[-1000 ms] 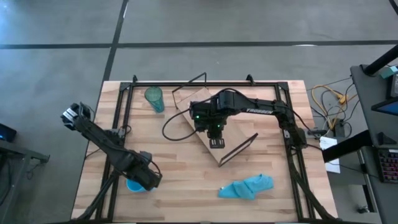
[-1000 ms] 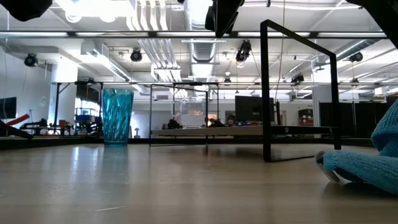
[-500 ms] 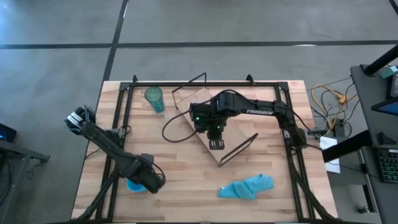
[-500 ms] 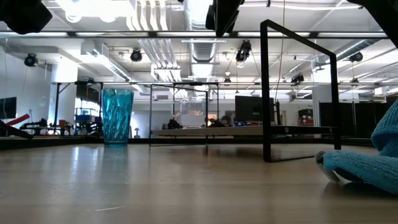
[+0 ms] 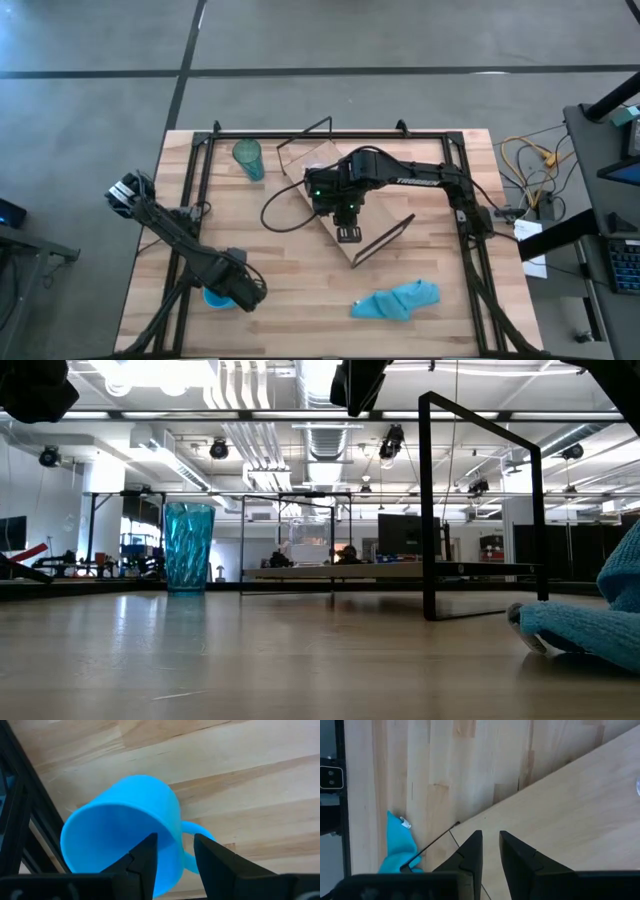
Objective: Stack small to large cups/mugs on shelf
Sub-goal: Put the blue mug on the shelf
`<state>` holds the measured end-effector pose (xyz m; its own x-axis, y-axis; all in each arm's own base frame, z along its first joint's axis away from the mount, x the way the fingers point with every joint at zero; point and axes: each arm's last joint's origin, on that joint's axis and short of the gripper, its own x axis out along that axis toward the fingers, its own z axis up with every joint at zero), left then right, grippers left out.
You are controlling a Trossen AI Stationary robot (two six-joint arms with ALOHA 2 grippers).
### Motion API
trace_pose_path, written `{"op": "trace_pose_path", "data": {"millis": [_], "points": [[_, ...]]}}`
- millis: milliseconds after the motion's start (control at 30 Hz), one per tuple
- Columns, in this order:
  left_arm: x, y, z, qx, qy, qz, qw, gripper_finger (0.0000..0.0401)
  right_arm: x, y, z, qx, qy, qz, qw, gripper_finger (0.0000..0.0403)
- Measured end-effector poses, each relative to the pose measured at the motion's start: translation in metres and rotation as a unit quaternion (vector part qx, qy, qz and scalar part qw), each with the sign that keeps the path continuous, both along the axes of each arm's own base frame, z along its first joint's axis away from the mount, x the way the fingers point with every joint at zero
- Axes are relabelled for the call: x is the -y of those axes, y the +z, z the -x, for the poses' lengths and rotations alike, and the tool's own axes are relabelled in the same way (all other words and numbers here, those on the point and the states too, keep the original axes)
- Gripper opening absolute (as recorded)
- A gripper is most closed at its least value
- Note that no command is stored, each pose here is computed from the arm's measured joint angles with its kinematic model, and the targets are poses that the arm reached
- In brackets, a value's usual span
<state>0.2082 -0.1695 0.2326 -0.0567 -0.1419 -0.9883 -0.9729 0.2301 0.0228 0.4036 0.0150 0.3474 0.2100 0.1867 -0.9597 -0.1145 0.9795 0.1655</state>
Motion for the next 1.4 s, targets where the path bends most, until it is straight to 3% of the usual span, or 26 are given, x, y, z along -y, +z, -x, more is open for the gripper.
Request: {"op": "trace_pose_path", "data": {"millis": [300, 633, 700, 800, 1000, 1200, 1267, 1400], "points": [[-0.001, -0.003, -0.001, -0.004, 0.004, -0.003, 1.000, 0.0106, 0.000, 0.000, 0.000, 0.000, 0.000, 0.000, 1.000, 0.0059], [-0.001, -0.009, -0.007, -0.009, 0.009, -0.008, 1.000, 0.0009, 0.000, 0.000, 0.000, 0.000, 0.000, 0.000, 1.000, 0.0059], [0.000, -0.009, -0.008, -0.001, -0.005, -0.005, 1.000, 0.0004, 0.000, 0.000, 0.000, 0.000, 0.000, 0.000, 1.000, 0.0059], [0.001, -0.008, -0.010, 0.023, -0.073, 0.010, 0.997, 0.0003, 0.000, 0.000, 0.000, 0.000, 0.001, 0.000, 1.000, 0.0059], [0.005, -0.007, -0.015, 0.077, -0.252, 0.029, 0.964, 0.0002, 0.000, 0.000, 0.000, 0.003, 0.004, 0.001, 1.000, 0.0059], [0.007, -0.002, -0.018, 0.118, -0.411, 0.033, 0.903, 0.0001, 0.000, 0.000, -0.001, 0.005, 0.005, 0.001, 1.000, 0.0059], [0.006, -0.002, -0.019, 0.125, -0.439, 0.033, 0.889, 0.0001, 0.000, 0.000, -0.001, 0.005, 0.006, 0.001, 1.000, 0.0059], [0.000, -0.002, -0.024, 0.132, -0.456, 0.011, 0.880, 0.0001, 0.000, 0.000, -0.001, 0.006, 0.005, 0.001, 1.000, 0.0058]]}}
